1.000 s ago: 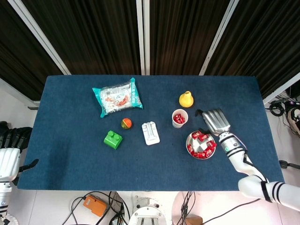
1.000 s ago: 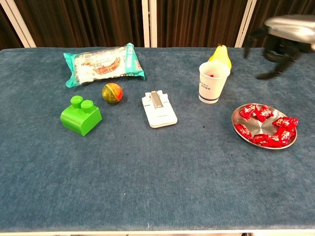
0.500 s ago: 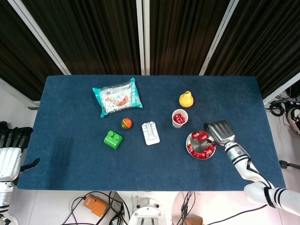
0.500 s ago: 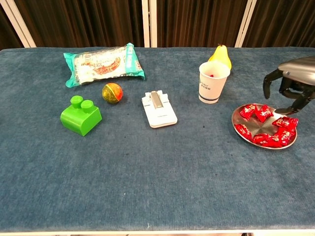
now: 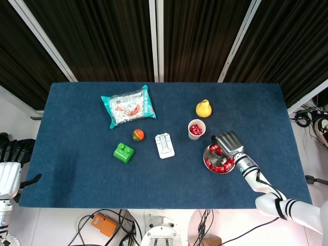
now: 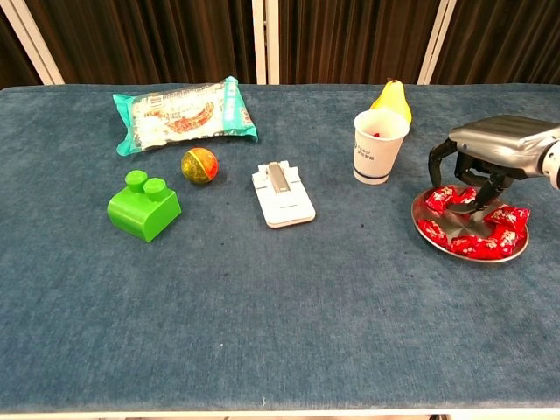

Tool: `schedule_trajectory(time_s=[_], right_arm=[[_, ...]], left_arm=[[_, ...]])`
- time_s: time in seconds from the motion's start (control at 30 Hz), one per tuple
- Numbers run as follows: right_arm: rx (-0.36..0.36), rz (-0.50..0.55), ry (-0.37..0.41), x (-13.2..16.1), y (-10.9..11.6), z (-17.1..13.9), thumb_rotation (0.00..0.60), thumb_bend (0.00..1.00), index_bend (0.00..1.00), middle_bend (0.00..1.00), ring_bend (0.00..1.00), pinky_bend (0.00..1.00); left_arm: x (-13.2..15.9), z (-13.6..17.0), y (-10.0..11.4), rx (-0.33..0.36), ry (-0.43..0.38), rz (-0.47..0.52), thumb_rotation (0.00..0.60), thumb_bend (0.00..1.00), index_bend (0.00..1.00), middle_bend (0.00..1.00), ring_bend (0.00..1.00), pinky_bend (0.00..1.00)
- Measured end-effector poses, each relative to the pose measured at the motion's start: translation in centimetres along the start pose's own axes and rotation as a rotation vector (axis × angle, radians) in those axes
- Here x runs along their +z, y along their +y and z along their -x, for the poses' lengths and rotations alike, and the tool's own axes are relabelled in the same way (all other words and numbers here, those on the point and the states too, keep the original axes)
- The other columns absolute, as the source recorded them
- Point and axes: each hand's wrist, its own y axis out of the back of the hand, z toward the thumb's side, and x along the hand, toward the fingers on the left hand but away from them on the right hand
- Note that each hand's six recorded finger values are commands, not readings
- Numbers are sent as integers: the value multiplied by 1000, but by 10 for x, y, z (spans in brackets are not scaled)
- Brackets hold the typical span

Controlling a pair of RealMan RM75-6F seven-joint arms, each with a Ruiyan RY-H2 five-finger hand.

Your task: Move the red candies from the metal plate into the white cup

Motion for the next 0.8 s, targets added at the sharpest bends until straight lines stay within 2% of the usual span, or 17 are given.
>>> schedule_trajectory(time_s=[0.17,0.37,0.47,0.63,0.7,0.8], right_arm=[[1,-7,2,2,-1,1,600,561,636,941,1000,1000],[-42,24,8,3,14,-3,600,569,646,941,1000,1000],[-85,63,17,5,35,-5,600,569,645,941,1000,1000],[-183,133,44,15,85,3,600,569,643,941,1000,1000],[-208,155,51,20,103,10,600,569,641,941,1000,1000],[-211,165,54,26,116,20,600,569,637,941,1000,1000]], left_arm=[[-1,1,-1,-5,2,-1,600,0,137,144,37,0],[-1,1,-2,-15,-6,-6,600,0,137,144,37,0],[0,0,-2,-21,-12,-9,600,0,137,144,37,0],[3,-1,-3,-33,-21,-7,600,0,137,144,37,0],[4,-2,-5,-44,-25,-9,600,0,137,144,37,0],[7,-2,-7,-61,-36,-13,600,0,137,144,37,0]])
